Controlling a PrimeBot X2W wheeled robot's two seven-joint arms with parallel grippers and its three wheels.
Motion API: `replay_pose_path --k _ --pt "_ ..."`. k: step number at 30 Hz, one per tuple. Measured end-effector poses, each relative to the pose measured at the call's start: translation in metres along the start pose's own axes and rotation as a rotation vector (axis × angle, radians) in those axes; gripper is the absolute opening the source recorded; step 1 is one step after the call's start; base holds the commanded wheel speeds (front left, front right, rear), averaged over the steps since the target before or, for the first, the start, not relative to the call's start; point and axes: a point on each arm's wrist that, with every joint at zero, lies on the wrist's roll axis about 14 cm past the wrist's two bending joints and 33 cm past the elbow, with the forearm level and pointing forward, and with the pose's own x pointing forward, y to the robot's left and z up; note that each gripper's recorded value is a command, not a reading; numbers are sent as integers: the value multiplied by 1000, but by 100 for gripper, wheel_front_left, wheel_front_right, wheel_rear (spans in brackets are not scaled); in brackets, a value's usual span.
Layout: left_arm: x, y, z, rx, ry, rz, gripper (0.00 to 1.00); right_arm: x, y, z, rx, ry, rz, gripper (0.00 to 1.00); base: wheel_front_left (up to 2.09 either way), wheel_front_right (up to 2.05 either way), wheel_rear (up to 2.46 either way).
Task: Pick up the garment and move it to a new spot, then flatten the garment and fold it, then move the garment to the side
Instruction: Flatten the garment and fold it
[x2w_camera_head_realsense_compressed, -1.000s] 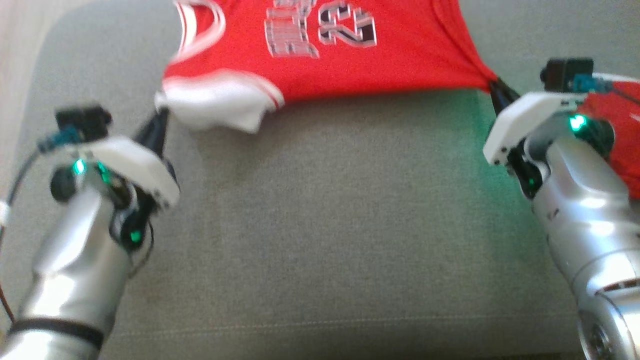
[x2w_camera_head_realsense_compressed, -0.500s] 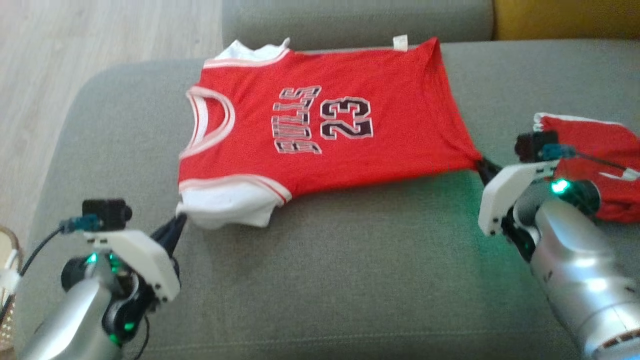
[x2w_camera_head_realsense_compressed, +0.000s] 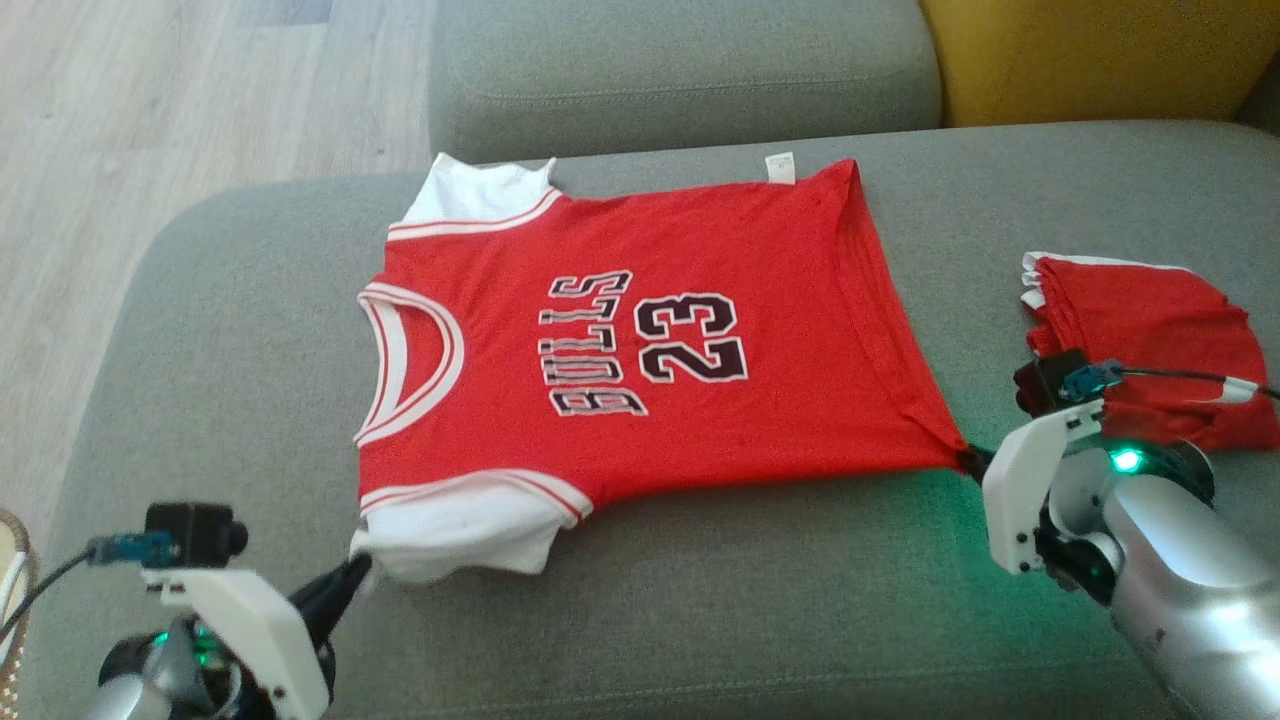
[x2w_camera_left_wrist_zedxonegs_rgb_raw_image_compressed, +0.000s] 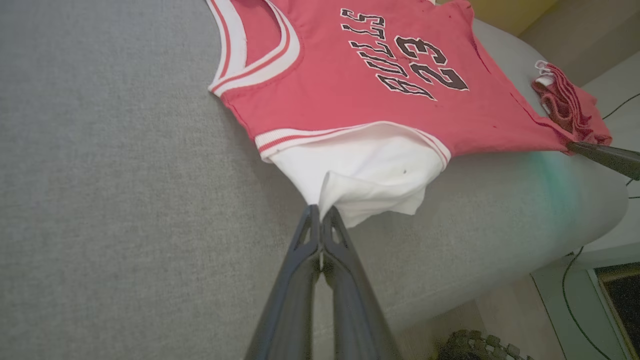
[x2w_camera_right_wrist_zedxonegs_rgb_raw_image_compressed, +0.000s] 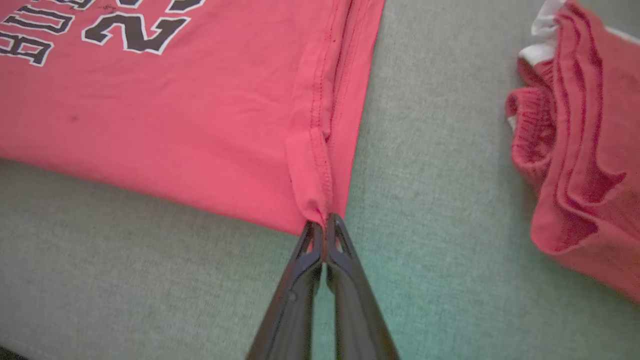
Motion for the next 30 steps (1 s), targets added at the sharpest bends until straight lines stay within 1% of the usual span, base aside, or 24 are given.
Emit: replay_pose_path --k 5,9,17,19,22,26,30 --pt "-14 -5 -16 -34 48 -20 0 -12 8 -15 41 69 67 0 0 0 0" --pt "-24 -8 -25 -61 80 -32 0 -25 8 -26 82 115 103 0 0 0 0" --pt "-35 -15 -29 -106 113 -64 0 -47 8 -28 67 157 163 0 0 0 0" --pt "-38 -14 -28 -105 113 -67 0 -52 9 -29 46 160 176 0 0 0 0" --pt "-41 -15 -27 -83 123 -79 0 -58 9 -34 -26 185 184 0 0 0 0" --pt "-45 -18 -33 -91 160 -98 0 -66 12 -45 -47 227 209 0 0 0 0" --pt "-52 -18 -46 -82 223 -103 0 -75 13 -62 -92 303 224 0 0 0 0"
